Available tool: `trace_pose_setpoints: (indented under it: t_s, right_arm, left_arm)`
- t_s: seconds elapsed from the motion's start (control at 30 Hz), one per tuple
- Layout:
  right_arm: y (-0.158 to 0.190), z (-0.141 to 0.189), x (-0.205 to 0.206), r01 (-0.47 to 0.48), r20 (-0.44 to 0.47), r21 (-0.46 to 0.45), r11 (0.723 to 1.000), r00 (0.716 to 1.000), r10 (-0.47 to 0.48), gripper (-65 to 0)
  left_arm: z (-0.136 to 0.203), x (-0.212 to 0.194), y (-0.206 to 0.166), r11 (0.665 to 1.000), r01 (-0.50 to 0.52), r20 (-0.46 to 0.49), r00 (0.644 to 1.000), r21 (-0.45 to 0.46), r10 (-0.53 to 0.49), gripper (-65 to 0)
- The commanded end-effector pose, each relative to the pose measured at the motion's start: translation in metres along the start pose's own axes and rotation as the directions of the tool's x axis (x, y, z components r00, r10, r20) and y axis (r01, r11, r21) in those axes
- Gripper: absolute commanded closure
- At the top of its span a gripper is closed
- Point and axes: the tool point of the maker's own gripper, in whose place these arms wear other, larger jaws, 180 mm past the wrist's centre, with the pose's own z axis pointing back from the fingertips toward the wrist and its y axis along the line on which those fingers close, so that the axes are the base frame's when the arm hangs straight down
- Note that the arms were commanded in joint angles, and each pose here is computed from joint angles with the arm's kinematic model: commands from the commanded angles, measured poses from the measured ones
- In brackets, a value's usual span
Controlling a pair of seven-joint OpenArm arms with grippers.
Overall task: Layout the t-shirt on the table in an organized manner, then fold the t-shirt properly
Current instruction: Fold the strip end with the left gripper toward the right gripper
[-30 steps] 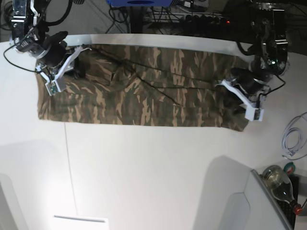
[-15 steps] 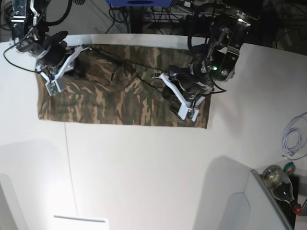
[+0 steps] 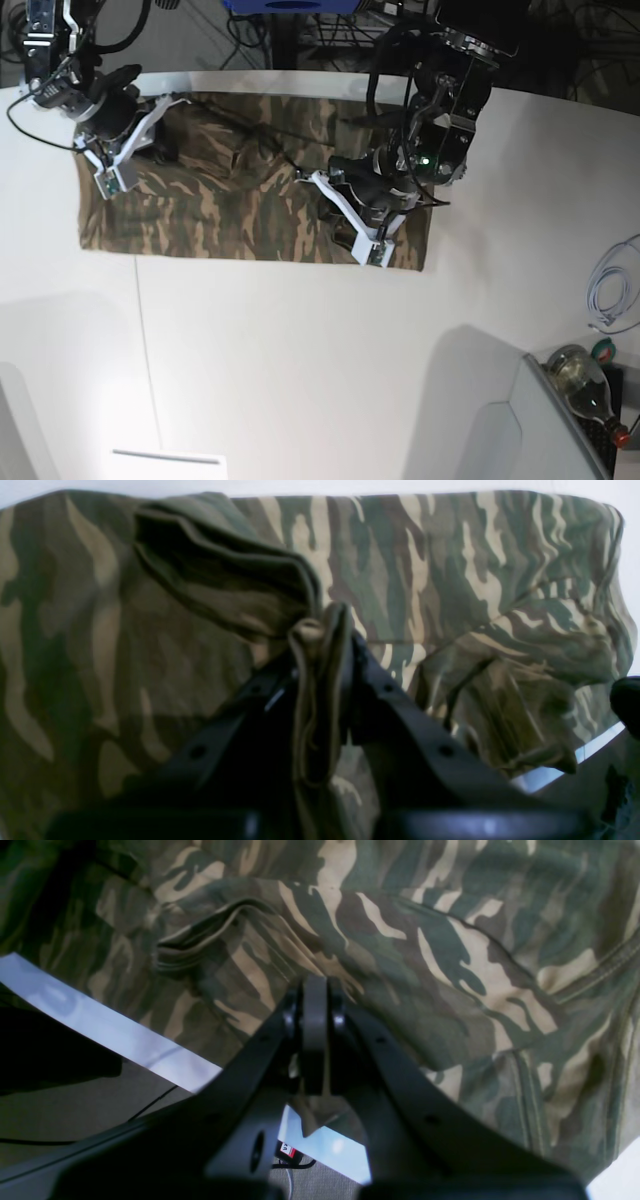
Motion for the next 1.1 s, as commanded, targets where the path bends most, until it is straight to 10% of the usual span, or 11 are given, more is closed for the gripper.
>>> trace_pose_setpoints:
  t_s: [0.0,0.93,1.07]
  right_arm:
    - [0.0,0.003,0.012,-0.005,0.043,0.007,1.0,0.999,0.005,-0.9]
    - [-0.001,0.001,0.02,-0.011,0.062,0.006,1.0,0.998,0.011,-1.1]
    - [-0.001,0.001,0.02,-0.011,0.062,0.006,1.0,0.998,0.011,-1.1]
  left_arm:
    - [0.0,0.017,-0.008,1.0,-0.001,0.047,0.999,-0.022,0.002,0.0]
    - [-0.018,0.012,-0.027,0.998,0.001,0.009,1.0,-0.057,0.0,0.0]
    - [-0.018,0.012,-0.028,0.998,-0.001,0.006,1.0,-0.058,0.001,-16.5]
